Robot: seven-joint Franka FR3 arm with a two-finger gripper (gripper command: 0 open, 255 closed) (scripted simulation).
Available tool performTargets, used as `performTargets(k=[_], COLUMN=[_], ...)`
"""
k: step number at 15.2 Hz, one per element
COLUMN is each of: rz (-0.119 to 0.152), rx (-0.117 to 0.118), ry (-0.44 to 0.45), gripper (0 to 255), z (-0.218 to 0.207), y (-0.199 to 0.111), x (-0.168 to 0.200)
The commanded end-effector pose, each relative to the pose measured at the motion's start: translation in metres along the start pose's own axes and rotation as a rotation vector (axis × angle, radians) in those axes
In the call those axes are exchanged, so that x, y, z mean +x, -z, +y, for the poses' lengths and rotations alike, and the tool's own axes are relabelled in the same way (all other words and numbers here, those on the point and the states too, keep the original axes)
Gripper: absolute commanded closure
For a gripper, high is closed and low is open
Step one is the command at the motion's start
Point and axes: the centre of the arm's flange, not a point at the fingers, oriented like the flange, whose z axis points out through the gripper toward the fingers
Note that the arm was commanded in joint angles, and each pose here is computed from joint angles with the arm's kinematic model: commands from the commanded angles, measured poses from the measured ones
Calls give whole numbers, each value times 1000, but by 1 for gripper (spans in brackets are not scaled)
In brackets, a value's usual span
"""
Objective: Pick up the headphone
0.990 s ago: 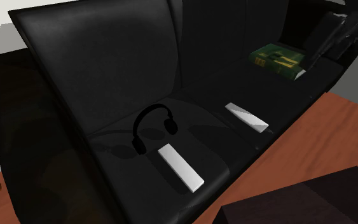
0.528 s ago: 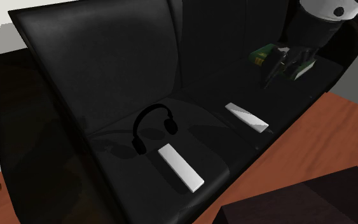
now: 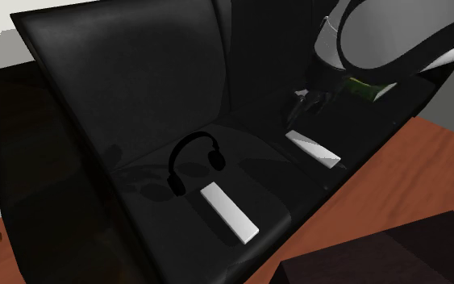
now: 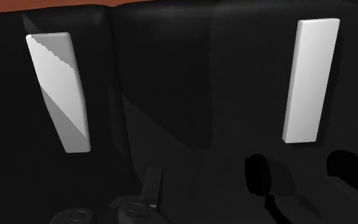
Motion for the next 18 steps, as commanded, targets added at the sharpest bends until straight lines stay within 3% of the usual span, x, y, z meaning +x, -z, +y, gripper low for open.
performTargets(k=[1,18], rz=[16,130], rx=[7,61], ry=[13,124], gripper=[0,0], z=[-6,-92], y=[-24,-194], x=[10,107])
